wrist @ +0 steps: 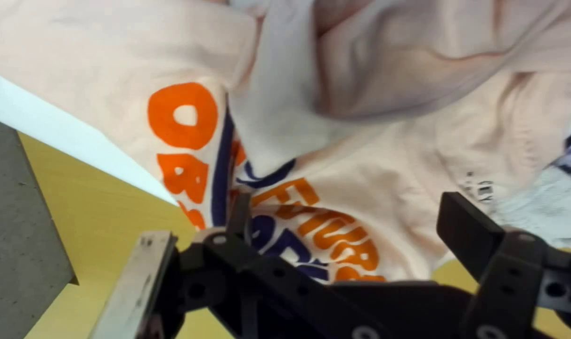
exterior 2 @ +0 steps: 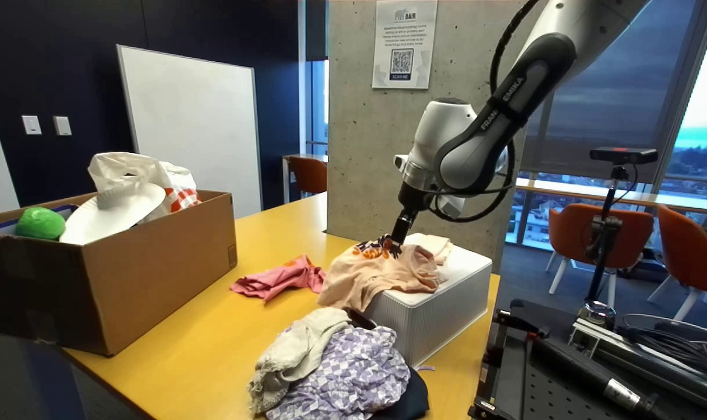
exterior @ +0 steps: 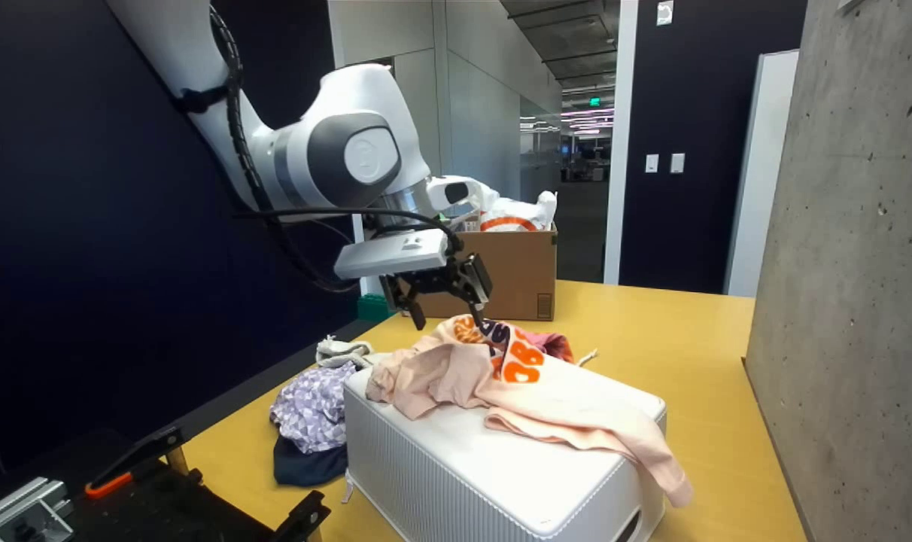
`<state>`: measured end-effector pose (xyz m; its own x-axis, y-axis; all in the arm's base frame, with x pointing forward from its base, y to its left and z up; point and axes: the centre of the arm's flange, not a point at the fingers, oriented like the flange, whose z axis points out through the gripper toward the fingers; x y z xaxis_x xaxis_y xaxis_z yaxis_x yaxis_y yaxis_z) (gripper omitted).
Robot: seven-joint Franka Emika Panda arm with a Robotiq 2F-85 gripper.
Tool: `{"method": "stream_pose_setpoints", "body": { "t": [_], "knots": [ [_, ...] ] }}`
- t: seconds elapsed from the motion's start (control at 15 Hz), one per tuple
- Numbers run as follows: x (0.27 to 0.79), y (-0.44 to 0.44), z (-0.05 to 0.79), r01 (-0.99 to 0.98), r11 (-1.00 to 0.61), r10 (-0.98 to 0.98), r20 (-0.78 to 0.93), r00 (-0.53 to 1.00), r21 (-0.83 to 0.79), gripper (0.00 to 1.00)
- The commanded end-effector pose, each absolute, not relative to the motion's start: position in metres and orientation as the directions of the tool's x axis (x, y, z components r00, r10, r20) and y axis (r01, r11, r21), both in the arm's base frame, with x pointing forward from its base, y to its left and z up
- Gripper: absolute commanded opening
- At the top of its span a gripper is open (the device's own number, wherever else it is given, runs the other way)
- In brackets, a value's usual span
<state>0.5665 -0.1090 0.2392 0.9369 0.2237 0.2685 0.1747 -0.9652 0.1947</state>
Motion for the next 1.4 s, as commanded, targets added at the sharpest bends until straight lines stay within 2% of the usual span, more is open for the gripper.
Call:
{"method": "stream_pose_setpoints", "body": {
  "t": [0.0, 0.33, 0.87, 1.33],
  "knots": [
    [0.526, -0.110, 0.240, 0.294, -0.951, 0.308, 0.266, 0.914, 0.090, 1.00],
    [0.508, -0.114, 0.239, 0.468, -0.879, 0.473, 0.295, 0.830, 0.092, 1.00],
    [0.526, -0.127, 0.247, 0.291, -0.956, 0.290, 0.319, 0.903, 0.043, 1.00],
    [0.530, -0.142, 0.239, 0.248, -0.966, 0.257, 0.287, 0.923, 0.068, 1.00]
  ]
}}
